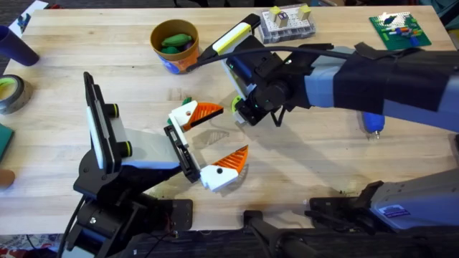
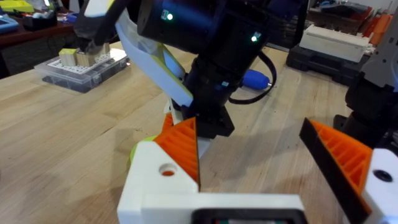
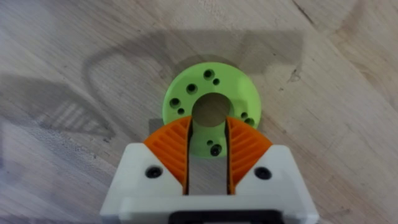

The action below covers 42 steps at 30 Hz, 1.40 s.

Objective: Pick up the gripper from the table and insert it into the empty holder that is missing its gripper. Then pick up a screw, insert it into the mounting hole, and use the screwdriver to tighten it. Finally, clean up the table by picking up the vegetable and placing it into the bucket.

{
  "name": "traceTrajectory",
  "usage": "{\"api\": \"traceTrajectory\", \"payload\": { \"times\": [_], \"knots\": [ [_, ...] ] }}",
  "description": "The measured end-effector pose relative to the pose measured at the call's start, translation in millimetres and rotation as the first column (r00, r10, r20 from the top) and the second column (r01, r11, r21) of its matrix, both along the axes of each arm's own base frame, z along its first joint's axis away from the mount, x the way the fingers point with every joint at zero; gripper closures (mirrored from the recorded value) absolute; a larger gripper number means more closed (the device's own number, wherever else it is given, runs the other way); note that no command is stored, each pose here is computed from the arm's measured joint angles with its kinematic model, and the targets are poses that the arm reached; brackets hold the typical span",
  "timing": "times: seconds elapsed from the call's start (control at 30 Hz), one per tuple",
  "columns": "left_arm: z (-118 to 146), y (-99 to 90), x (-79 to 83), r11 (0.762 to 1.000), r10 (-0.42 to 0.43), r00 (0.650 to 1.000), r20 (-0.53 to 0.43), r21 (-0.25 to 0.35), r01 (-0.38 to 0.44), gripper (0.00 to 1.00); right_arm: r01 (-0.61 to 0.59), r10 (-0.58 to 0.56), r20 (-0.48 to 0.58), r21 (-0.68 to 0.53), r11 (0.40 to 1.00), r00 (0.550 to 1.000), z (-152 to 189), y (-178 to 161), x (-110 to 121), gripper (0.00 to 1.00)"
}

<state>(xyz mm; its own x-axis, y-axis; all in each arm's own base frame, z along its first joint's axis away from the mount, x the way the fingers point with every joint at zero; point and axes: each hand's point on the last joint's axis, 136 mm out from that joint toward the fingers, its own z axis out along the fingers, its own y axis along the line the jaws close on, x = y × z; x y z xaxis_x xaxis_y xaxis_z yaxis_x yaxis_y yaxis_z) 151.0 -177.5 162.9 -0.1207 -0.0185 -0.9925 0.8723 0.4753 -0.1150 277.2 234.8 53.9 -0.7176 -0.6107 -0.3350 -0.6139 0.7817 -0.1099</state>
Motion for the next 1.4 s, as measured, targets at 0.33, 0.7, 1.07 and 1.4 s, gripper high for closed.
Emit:
{"api": "traceTrajectory", "payload": {
  "times": [0.33, 0.7, 1.07, 1.4],
  "knots": [
    [1.2, 0.0, 0.3, 1.0, 0.001, 1.0, 0.001, -0.001, -0.001, 0.006, 0.003, -0.003, 0.015, 0.006, 1.0, 1.0, 15.3, -1.8, 0.0, 0.694],
    [1.2, 0.0, 0.3, 1.0, 0.001, 1.0, 0.001, -0.001, -0.001, 0.006, 0.006, -0.023, 0.159, 0.111, 0.994, 0.987, 107.3, -18.9, -10.8, 0.694],
    [1.2, 0.0, 0.3, 1.0, 0.001, 1.0, 0.001, -0.001, -0.001, 0.006, 0.01, -0.012, 0.077, 0.038, 0.999, 0.997, 78.8, -21.2, -14.7, 0.694],
    [1.2, 0.0, 0.3, 1.0, 0.001, 1.0, 0.001, -0.001, -0.001, 0.006, 0.005, -0.008, -0.045, -0.075, 0.997, 0.999, 16.3, -16.1, -10.8, 0.694]
  ]
}}
